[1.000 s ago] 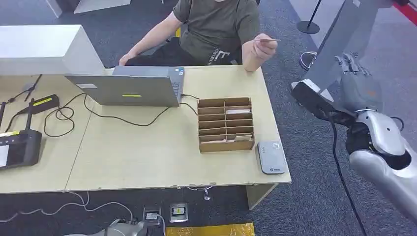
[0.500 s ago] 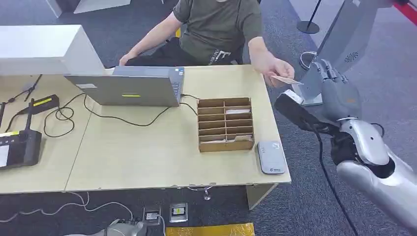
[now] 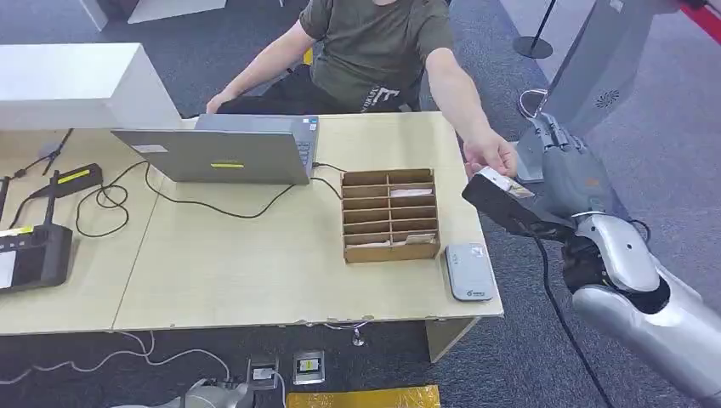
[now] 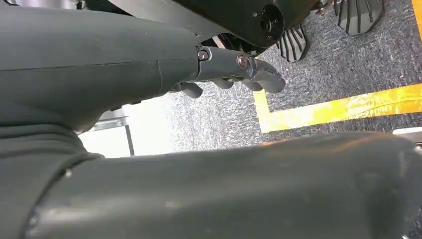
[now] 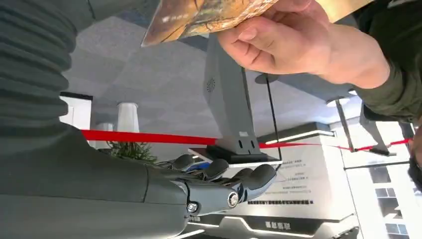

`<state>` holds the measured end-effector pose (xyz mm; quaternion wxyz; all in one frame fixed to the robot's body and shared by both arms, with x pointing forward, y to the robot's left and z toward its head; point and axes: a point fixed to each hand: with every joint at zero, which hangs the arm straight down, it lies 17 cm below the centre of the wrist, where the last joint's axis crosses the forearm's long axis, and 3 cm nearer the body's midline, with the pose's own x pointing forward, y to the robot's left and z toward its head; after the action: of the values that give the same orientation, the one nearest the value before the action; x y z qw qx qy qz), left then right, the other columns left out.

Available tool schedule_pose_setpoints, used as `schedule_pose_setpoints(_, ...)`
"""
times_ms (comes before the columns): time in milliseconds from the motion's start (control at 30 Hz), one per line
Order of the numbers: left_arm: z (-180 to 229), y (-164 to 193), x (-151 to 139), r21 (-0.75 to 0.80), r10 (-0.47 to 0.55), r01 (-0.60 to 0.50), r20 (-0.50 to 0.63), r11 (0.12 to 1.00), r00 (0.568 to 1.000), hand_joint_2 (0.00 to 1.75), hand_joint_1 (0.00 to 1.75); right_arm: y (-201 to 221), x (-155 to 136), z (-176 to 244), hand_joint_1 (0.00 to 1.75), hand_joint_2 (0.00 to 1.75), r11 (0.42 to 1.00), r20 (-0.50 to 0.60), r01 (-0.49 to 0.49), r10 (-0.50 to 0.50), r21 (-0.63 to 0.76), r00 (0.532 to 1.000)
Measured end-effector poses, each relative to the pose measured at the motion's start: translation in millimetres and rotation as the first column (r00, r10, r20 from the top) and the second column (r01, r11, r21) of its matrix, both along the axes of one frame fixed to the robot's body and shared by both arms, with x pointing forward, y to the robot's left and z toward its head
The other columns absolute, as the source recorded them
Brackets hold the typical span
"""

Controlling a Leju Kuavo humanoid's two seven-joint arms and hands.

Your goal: Pass the card to the sensor for recognition and then transmit it.

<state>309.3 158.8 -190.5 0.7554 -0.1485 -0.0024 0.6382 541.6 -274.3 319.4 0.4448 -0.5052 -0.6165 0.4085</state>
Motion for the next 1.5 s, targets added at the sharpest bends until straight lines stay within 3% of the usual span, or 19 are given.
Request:
schedule_pose_setpoints(600, 1, -3, 1, -0.004, -0.001, 0.001, 0.004, 1.000, 1.000, 0.00, 0.00, 11, 3, -29, 1.75, 1.75, 0.999, -0.054, -0.032, 0.031, -0.028, 0.998)
schedule_pose_setpoints(1133, 2, -10, 0, -0.013, -0.006, 0.007, 0.005, 1.000, 1.000, 0.00, 0.00, 19, -9, -149, 1.75, 1.75, 0.998, -0.284, -0.067, 0.065, 0.004, 0.956)
schedule_pose_setpoints(1500, 4, -10, 2, -0.015, -0.007, 0.007, 0.008, 1.000, 1.000, 0.00, 0.00, 15, -9, -195, 1.75, 1.75, 0.999, -0.370, -0.049, 0.052, 0.018, 0.928)
